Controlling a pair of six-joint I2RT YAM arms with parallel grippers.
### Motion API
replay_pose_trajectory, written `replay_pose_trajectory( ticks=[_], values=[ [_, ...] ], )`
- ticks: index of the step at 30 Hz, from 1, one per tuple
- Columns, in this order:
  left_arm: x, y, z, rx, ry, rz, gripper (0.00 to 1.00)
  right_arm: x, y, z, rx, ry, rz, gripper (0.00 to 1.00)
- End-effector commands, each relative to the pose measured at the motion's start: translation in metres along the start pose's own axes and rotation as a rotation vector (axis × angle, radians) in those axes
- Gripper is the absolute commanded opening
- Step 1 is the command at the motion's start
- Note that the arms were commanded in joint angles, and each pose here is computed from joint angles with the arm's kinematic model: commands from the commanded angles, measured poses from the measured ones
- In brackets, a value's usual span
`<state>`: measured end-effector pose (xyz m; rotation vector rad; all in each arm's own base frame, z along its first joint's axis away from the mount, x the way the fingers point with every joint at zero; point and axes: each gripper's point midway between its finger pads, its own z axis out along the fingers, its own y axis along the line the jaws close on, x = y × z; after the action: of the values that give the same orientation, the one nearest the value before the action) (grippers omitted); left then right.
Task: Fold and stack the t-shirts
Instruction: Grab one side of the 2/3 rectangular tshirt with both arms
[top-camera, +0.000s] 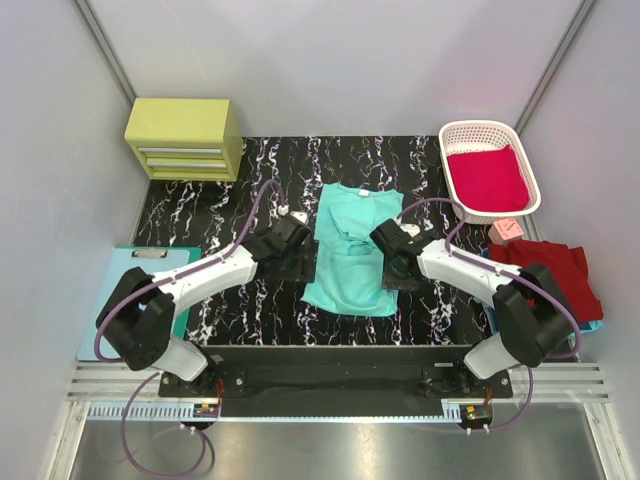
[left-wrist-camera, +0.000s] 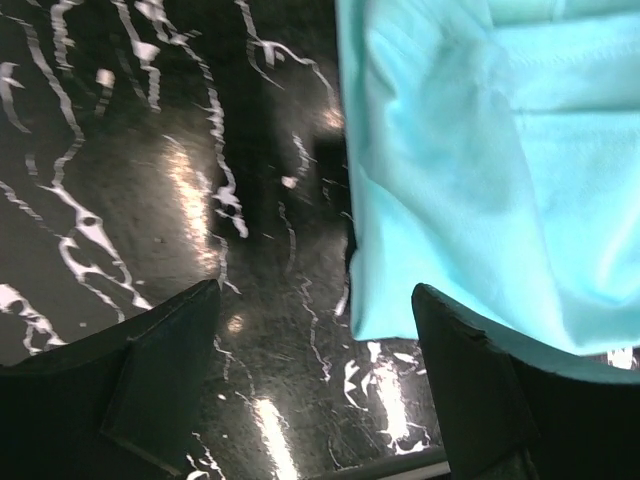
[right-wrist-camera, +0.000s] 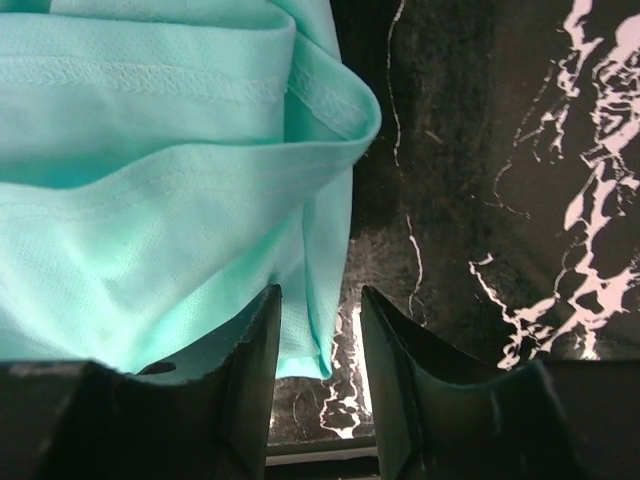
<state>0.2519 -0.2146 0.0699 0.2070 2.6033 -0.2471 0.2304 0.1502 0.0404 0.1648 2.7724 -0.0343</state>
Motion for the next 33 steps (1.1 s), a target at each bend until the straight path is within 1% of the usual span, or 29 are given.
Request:
replay_pose_trajectory(
  ticks=[1,6,9,16,17,19,20,21,22,23,25,26,27,30,33],
  values=[
    [-0.001,-0.022,-0.003,0.080,-0.012,0.026,0.81,-0.017,0.018,-0.001,-0.054,-0.032,0.020,0.44],
    [0.014,-0.030,0.005,0.104,0.041,0.065,0.80,-0.011,0.019,0.007,-0.050,0.000,0.006,0.43],
    [0.024,-0.039,0.010,0.133,0.088,0.094,0.78,-0.004,0.020,0.010,-0.056,0.029,0.001,0.43],
    [0.053,-0.046,0.018,0.158,0.215,0.146,0.67,0.014,0.021,0.008,-0.090,0.100,-0.009,0.39],
    [0.055,-0.047,0.017,0.161,0.225,0.151,0.63,0.016,0.021,0.008,-0.091,0.108,-0.010,0.38],
    [0.061,-0.048,0.016,0.164,0.245,0.160,0.59,0.021,0.018,0.006,-0.096,0.120,-0.011,0.34],
    [0.063,-0.048,0.016,0.165,0.252,0.161,0.54,0.025,0.016,0.006,-0.096,0.130,-0.011,0.31],
    [0.066,-0.049,0.015,0.169,0.264,0.159,0.51,0.027,0.016,0.004,-0.100,0.137,-0.014,0.24],
    [0.068,-0.050,0.014,0.174,0.272,0.162,0.48,0.030,0.016,0.002,-0.105,0.148,-0.015,0.21],
    [0.072,-0.050,0.013,0.176,0.288,0.165,0.38,0.034,0.015,0.002,-0.104,0.158,-0.018,0.14],
    [0.080,-0.053,0.012,0.192,0.321,0.172,0.28,0.040,0.013,-0.001,-0.099,0.177,-0.026,0.09],
    [0.085,-0.053,0.010,0.190,0.338,0.176,0.20,0.043,0.011,-0.001,-0.095,0.185,-0.029,0.06],
    [0.088,-0.054,0.008,0.196,0.348,0.181,0.17,0.047,0.010,-0.003,-0.091,0.197,-0.029,0.04],
    [0.100,-0.054,0.002,0.191,0.384,0.198,0.13,0.057,0.007,-0.006,-0.079,0.226,-0.037,0.03],
    [0.113,-0.052,-0.008,0.189,0.411,0.213,0.11,0.069,0.004,-0.010,-0.073,0.264,-0.044,0.02]
  ],
)
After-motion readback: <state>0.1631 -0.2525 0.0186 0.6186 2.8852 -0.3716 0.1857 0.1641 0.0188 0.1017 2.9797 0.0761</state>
